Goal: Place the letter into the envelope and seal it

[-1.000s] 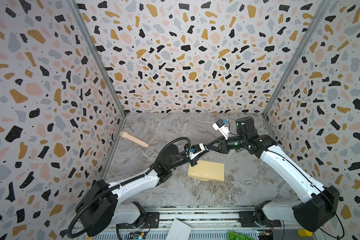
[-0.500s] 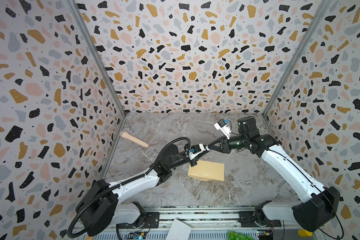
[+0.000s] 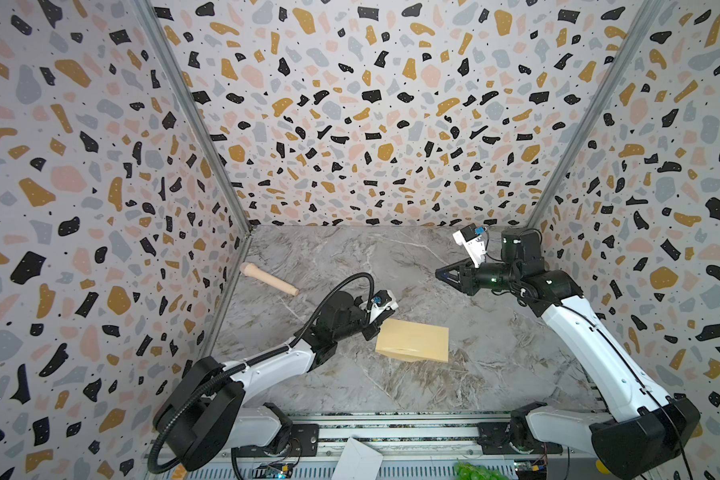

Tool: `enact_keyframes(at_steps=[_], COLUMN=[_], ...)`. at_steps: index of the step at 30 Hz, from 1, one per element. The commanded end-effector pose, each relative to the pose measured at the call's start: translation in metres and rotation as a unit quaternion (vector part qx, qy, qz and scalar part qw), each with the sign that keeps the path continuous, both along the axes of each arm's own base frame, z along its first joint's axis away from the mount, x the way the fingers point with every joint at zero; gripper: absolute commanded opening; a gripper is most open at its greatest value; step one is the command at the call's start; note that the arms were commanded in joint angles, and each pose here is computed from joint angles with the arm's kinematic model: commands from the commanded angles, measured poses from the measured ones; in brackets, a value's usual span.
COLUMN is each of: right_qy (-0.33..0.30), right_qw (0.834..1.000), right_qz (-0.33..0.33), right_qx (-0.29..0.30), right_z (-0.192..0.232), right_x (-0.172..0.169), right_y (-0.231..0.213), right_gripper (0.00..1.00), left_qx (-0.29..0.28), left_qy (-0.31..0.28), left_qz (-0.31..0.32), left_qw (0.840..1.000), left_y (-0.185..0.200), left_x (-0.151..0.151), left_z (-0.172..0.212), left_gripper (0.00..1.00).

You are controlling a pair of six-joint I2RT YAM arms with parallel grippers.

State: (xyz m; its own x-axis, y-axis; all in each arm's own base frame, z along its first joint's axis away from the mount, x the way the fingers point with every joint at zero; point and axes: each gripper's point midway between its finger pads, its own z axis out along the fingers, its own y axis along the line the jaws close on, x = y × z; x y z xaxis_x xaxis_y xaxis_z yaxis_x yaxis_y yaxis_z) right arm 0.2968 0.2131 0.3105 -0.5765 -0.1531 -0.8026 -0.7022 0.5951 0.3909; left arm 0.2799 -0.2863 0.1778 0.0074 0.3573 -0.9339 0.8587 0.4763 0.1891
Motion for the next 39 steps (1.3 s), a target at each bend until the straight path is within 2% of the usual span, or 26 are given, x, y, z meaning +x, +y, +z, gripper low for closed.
enact_keyframes(at_steps=[1,7,13,23,26,30,35,39], right_qy=[0.009,0.061,0.117,0.182,0.193,0.198,0.194,0.182], right_qw=[0.994,0.976,0.954,0.921,0.914,0.91,0.912,0.918], right_qz=[-0.088,-0.181,-0.232,-0.265,-0.267,-0.268,-0.266,-0.264], right_qx=[-0.061,-0.109,-0.15,-0.222,-0.238,-0.246,-0.246,-0.236], right_z=[-0.026,-0.093,-0.161,-0.246,-0.259,-0.265,-0.261,-0.243], right_x=[0.035,0.088,0.127,0.148,0.147,0.147,0.146,0.145], right_y=[-0.025,-0.062,-0.089,-0.12,-0.125,-0.127,-0.127,-0.124], right_gripper=[0.02,0.07,0.12,0.19,0.24,0.39,0.54,0.59], left_qx=[-0.042,-0.061,-0.069,-0.072,-0.072,-0.072,-0.073,-0.088], left_qy=[-0.033,-0.042,-0.048,-0.049,-0.049,-0.049,-0.05,-0.048], left_qz=[-0.01,-0.012,-0.012,-0.012,-0.012,-0.012,-0.011,-0.014], left_qw=[0.999,0.997,0.996,0.996,0.996,0.996,0.996,0.995], left_y=[-0.004,-0.002,-0.001,0.001,0.001,0.001,0.001,0.001], left_x=[-0.003,-0.007,-0.01,-0.012,-0.012,-0.012,-0.012,-0.014], left_z=[0.032,0.046,0.056,0.058,0.058,0.059,0.061,0.066], left_gripper=[0.0,0.0,0.0,0.0,0.0,0.0,0.0,0.0])
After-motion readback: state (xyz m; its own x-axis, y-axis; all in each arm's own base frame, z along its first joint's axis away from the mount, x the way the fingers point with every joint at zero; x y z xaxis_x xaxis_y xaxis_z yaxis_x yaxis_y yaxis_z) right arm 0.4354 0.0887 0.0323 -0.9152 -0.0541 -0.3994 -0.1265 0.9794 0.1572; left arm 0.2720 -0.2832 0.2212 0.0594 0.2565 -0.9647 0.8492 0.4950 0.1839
